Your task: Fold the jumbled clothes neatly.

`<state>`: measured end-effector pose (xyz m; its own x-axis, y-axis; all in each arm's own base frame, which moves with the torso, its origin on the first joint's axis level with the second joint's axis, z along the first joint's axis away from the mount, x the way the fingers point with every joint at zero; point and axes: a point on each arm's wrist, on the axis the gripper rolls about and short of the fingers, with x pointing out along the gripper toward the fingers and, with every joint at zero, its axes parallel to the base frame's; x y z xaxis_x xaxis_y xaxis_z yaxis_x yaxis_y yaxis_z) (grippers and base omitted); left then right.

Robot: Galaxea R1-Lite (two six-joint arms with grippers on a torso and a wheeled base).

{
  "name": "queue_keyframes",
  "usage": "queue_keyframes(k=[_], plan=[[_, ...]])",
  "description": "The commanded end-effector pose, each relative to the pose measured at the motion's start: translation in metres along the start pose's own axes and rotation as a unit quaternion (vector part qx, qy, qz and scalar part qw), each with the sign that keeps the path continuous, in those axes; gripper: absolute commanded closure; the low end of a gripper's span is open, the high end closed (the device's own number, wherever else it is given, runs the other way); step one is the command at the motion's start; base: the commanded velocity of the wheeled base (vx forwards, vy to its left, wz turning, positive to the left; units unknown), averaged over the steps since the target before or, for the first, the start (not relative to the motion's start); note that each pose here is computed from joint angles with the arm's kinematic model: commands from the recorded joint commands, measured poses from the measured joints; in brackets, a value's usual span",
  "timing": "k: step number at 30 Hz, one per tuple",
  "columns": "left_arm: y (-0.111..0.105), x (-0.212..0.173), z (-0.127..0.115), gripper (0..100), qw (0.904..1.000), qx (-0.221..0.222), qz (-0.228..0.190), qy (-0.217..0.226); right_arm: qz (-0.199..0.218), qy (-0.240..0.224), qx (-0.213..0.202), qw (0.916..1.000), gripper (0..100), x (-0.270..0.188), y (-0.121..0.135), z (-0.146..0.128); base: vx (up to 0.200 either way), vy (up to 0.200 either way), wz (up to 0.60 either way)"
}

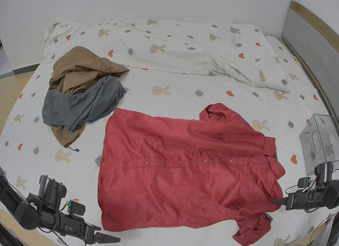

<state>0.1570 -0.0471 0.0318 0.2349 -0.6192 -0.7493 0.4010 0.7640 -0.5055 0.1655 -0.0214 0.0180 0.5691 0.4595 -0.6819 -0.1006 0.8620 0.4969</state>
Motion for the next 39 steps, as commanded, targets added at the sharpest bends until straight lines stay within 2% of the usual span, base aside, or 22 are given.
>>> queue_keyframes(k=[1,6,11,18,27,28,39], plan=[[0.009,-0.004,-0.009,0,0.9991,-0.039,0.015,0.000,0.001,0.002,-0.001,1.0000,100,0.001,0.000,0.000,0.000,0.000,0.00],[0.025,0.009,0.000,0,0.9962,-0.083,0.022,0.015,0.003,0.000,-0.005,1.0000,100,0.001,0.001,0.001,0.000,0.000,0.00],[0.036,0.023,0.008,0,0.9931,-0.115,0.024,0.007,0.001,-0.003,-0.005,1.0000,100,0.000,0.001,0.002,0.000,0.000,0.00],[0.046,0.037,0.012,0,0.9934,-0.109,0.035,-0.005,0.003,-0.004,-0.007,1.0000,100,0.002,0.001,0.004,0.000,0.000,0.00],[0.044,0.039,0.011,0,0.9924,-0.112,0.050,-0.004,0.002,-0.005,-0.008,1.0000,100,0.003,0.000,0.005,0.000,0.000,0.00],[0.044,0.039,0.010,100,0.9925,-0.112,0.050,-0.003,0.002,-0.006,-0.008,0.9999,100,0.002,0.000,0.005,0.000,0.000,0.00],[0.044,0.041,0.013,100,0.9934,-0.104,0.048,-0.010,0.001,-0.005,-0.006,1.0000,100,0.002,0.000,0.004,0.000,0.000,0.00]])
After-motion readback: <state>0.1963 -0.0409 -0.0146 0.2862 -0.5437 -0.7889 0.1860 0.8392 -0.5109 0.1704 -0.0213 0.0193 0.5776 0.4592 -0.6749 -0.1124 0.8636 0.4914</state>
